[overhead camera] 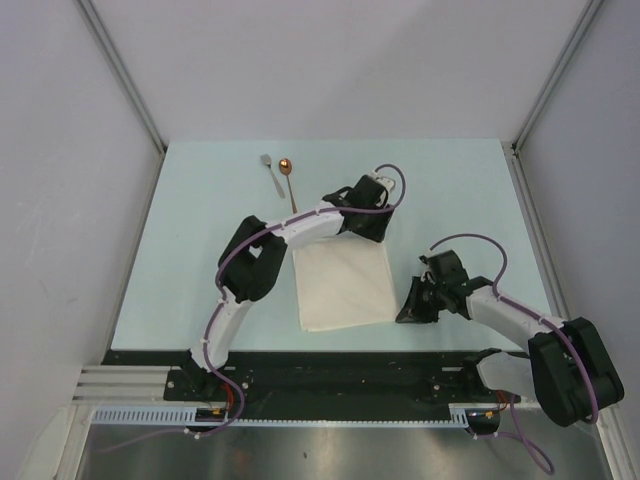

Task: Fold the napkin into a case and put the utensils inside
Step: Turn over the upper triangle folded napkin at the center of the board.

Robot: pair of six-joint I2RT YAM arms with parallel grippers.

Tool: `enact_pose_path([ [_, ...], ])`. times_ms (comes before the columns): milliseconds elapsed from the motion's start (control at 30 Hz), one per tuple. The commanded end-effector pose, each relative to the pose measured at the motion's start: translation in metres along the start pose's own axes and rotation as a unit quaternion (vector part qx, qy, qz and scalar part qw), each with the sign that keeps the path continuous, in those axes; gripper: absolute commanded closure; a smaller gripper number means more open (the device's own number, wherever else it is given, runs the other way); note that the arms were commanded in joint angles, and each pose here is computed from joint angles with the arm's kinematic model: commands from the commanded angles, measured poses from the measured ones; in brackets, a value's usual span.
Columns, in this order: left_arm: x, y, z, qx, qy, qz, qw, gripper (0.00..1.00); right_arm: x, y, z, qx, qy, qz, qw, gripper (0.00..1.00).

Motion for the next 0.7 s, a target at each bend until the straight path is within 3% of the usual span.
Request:
enact_pose_path([
  [0,0.015,0.005,-0.001,-0.009,-0.005,-0.012,1.0,0.39,0.006,0.0,0.006,-0.012,-0.015,0.006,1.0,0.94],
  [200,0.012,-0.002,-0.009,-0.043,0.004,-0.007,0.999,0.52,0.006,0.0,0.004,-0.01,-0.014,0.005,1.0,0.93],
  [300,0.013,-0.006,-0.011,-0.058,0.003,-0.005,0.998,0.69,0.007,0.001,0.004,-0.009,-0.015,0.005,1.0,0.93],
  [333,0.014,-0.006,-0.011,-0.059,0.001,-0.005,0.998,0.84,0.007,0.001,0.004,-0.01,-0.015,0.004,1.0,0.94],
  [433,0.027,-0.009,-0.001,-0.06,-0.026,-0.003,0.998,1.0,0.006,-0.003,0.004,-0.021,-0.015,0.002,1.0,0.95],
  [600,0.043,-0.012,0.009,-0.062,-0.065,0.0,0.996,0.97,0.002,-0.008,0.003,-0.032,-0.015,-0.012,0.999,0.97],
  [667,0.045,-0.011,0.01,-0.052,-0.051,0.007,0.997,0.76,0.002,-0.007,0.004,-0.034,-0.017,-0.016,0.999,0.91],
])
Point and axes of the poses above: each gripper's point midway between its finger pads, its own z axis back along the fingers, its own y axis along the line the jaws close on, x = y × z, the point moved 4 cm from there along z, back along the fingers, and after that the axes turned 8 degrees about z, right-handed, at the moved point
